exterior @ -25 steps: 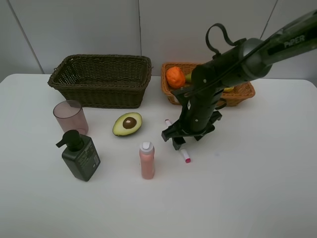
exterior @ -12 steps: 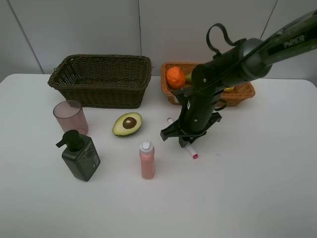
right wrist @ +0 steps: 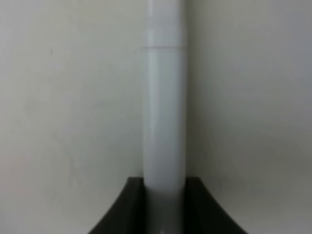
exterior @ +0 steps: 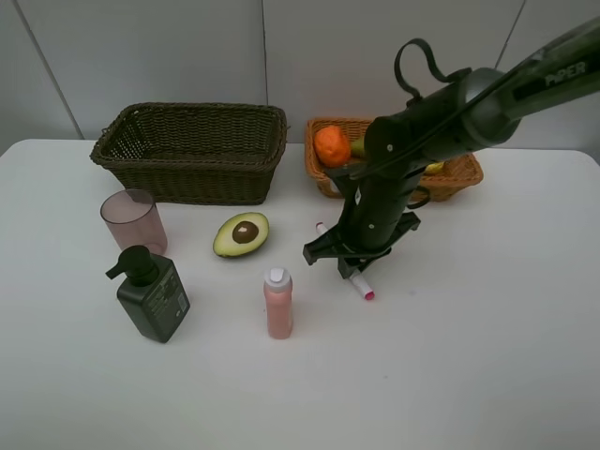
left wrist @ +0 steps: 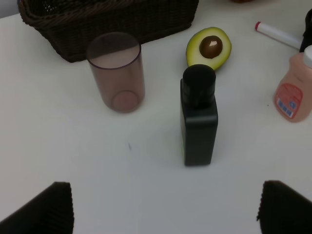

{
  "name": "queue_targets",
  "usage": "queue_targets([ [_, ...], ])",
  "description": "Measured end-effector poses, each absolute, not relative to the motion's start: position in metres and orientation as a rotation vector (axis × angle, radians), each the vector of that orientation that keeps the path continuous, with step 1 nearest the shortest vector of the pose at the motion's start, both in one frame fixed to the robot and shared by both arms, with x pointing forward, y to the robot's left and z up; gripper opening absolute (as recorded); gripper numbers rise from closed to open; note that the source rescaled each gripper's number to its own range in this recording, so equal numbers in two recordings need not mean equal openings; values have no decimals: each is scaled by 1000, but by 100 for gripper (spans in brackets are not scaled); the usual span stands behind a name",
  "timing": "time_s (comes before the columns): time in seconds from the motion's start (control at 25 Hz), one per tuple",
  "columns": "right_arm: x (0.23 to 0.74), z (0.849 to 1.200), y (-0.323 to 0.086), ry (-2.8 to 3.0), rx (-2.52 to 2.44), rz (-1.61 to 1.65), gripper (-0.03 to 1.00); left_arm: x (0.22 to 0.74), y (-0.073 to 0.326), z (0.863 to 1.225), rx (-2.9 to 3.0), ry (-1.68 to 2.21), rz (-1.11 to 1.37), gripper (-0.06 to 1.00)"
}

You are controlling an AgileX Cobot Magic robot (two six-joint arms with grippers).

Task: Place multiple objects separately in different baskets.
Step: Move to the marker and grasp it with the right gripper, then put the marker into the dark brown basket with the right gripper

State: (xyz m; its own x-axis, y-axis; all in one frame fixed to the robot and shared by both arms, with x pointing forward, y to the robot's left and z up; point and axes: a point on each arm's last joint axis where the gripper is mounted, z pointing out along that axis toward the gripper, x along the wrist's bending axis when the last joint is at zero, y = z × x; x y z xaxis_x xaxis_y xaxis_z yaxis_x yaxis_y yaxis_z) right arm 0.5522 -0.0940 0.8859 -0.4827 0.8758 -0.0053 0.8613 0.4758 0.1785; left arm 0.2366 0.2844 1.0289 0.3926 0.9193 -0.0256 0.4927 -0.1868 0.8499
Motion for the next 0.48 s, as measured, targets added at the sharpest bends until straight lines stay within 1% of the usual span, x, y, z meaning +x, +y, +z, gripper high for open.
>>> queue_targets([
  [0.32, 544, 936, -100, 2630, 1452, 286, 0, 237, 284, 1029, 1825, 1224, 651, 100],
  [0.48, 538, 968, -104, 2611, 1399, 366, 0, 237, 284, 1029, 1825, 1224, 651, 100],
])
